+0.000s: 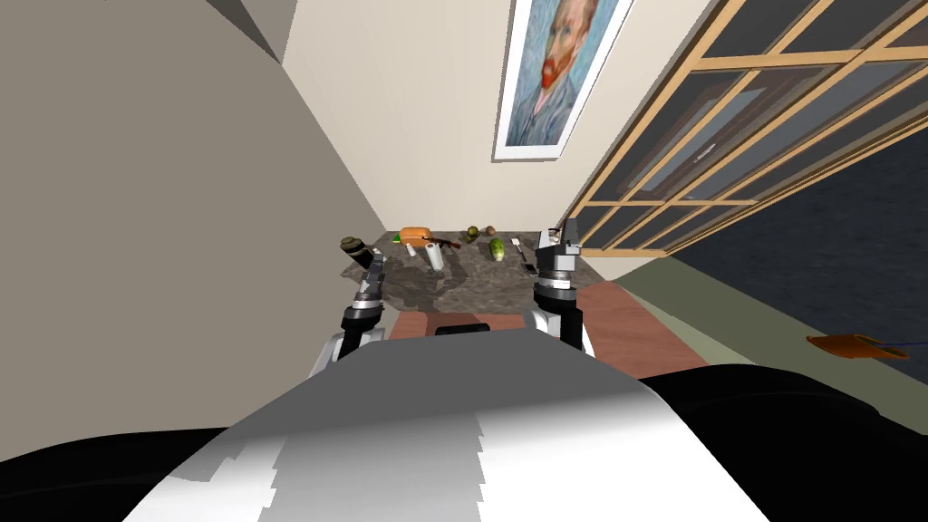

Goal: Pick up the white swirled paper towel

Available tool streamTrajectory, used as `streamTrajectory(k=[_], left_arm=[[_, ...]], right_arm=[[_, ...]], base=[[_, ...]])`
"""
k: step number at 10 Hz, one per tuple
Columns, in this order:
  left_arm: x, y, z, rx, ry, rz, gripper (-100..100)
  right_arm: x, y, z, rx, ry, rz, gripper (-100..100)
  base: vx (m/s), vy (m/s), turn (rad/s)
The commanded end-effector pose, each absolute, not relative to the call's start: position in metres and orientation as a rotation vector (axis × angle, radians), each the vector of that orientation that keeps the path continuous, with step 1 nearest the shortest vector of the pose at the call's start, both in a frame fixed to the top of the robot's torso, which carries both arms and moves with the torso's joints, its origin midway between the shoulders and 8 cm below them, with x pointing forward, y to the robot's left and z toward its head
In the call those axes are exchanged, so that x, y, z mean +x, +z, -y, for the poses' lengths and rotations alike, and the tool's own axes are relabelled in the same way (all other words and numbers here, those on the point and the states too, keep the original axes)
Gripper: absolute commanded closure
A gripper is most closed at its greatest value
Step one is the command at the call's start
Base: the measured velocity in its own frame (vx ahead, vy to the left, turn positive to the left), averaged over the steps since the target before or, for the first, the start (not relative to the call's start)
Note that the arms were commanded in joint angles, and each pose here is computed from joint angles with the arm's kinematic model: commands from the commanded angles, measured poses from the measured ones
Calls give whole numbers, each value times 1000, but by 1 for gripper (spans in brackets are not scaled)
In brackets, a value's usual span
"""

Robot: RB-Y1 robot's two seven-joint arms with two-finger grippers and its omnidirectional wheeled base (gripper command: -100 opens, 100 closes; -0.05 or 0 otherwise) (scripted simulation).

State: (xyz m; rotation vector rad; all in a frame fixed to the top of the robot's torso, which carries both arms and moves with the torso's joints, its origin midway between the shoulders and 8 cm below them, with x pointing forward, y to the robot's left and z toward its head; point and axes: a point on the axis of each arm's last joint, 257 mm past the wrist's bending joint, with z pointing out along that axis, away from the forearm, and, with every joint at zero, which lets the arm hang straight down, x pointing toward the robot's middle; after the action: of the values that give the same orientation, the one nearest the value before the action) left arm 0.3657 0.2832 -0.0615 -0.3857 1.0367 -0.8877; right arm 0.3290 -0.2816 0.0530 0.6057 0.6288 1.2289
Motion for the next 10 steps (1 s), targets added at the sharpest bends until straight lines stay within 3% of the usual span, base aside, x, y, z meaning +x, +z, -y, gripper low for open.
streamTrajectory(k=[1,10], left_arm=[[369,-74,-282,-363,-839,-1082,-100],[393,-158,-238,-160,-661,-1345,-100]], right_arm=[[329,53,282,606,1229,-629,0],[329,53,282,606,1229,-629,0]], base=[[34,83,-134],[30,56,-112]])
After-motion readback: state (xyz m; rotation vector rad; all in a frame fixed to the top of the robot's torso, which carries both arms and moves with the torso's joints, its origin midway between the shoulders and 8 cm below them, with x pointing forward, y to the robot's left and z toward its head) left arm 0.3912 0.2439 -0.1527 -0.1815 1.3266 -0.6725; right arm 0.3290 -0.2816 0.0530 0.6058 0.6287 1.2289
